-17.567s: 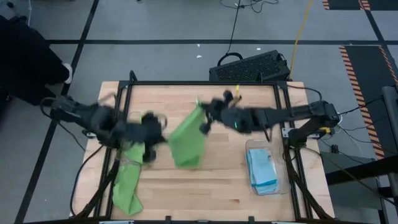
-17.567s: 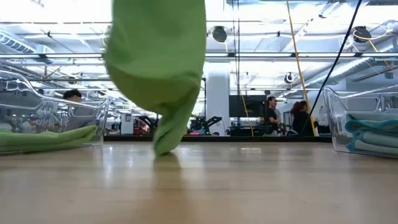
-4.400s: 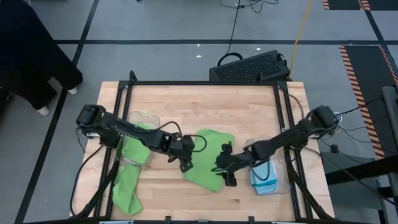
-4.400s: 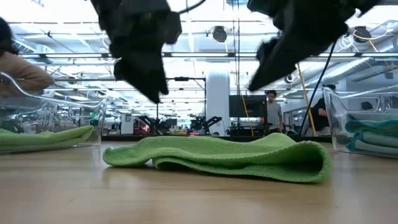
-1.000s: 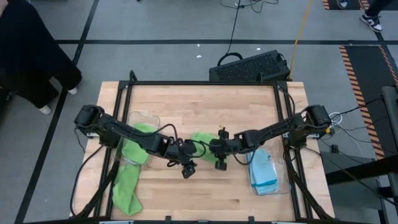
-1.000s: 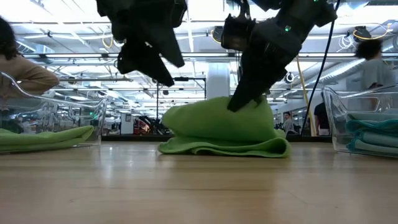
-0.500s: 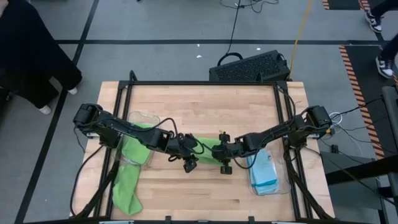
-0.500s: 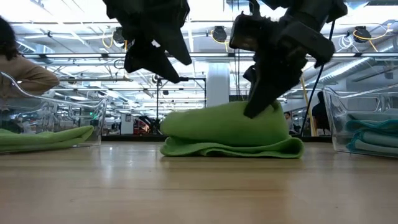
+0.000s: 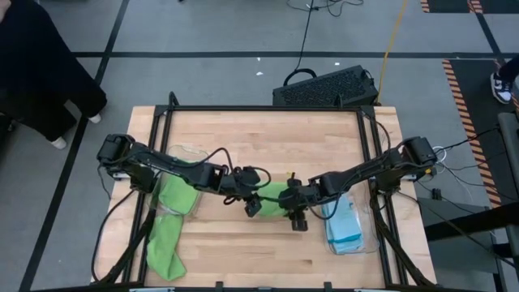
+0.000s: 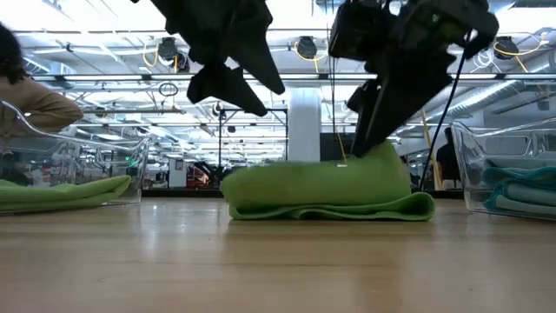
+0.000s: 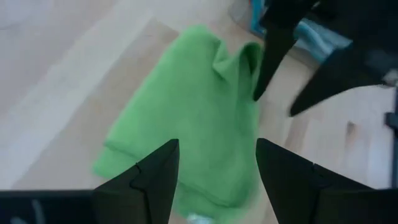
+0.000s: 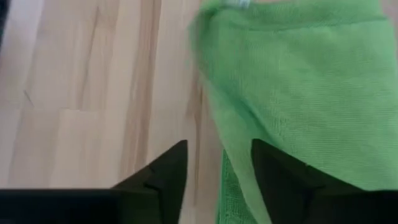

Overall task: Sort microfiber towel by color & place in baskets
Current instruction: Fold the right green microfiber towel

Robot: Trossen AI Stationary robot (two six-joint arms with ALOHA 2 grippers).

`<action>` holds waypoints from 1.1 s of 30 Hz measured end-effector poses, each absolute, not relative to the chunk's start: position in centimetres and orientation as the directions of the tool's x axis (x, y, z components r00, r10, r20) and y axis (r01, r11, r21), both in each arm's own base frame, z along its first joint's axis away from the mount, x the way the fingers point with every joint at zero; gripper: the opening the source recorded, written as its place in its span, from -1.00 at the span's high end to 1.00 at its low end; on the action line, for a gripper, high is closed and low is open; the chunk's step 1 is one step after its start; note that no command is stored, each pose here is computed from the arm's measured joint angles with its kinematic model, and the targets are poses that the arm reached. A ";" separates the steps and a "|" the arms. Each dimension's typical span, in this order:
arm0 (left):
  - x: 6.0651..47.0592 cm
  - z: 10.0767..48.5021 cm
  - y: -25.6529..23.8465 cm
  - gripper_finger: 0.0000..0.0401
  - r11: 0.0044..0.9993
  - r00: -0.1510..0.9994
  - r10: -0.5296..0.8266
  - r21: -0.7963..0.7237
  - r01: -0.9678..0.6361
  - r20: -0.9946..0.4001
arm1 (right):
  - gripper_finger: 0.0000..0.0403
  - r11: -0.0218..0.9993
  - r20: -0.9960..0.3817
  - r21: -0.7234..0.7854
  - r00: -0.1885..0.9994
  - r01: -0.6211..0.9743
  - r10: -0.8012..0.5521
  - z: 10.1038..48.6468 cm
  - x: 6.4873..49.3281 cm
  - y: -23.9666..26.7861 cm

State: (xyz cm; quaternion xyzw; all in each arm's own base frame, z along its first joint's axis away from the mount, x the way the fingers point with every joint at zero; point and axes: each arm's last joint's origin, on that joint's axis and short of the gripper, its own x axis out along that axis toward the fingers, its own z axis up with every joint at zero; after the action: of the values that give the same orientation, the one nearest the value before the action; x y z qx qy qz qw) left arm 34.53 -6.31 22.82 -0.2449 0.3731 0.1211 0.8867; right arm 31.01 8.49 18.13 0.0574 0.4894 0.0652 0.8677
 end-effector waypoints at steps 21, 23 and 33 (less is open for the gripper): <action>36.6 14.7 -5.6 -0.08 0.893 0.495 0.052 -0.181 -0.411 -0.867 | -0.03 0.984 -0.922 0.113 0.384 0.140 0.051 14.4 28.6 7.9; 36.3 14.3 -5.5 -0.08 0.893 0.461 0.070 -0.150 -0.424 -0.885 | -0.03 0.979 -0.935 0.081 0.356 0.189 0.009 13.7 28.0 7.4; 33.5 14.3 -4.5 -0.08 0.873 0.195 0.098 -0.010 -0.488 -0.976 | -0.03 0.957 -0.931 0.165 0.358 0.238 0.071 15.7 27.0 7.0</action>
State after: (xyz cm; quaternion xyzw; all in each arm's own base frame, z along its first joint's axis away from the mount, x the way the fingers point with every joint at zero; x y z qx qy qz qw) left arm 33.48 -4.48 14.34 -0.1613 0.6043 0.1938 0.7558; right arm 27.01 6.96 15.67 0.1371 0.5644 -0.0515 0.8124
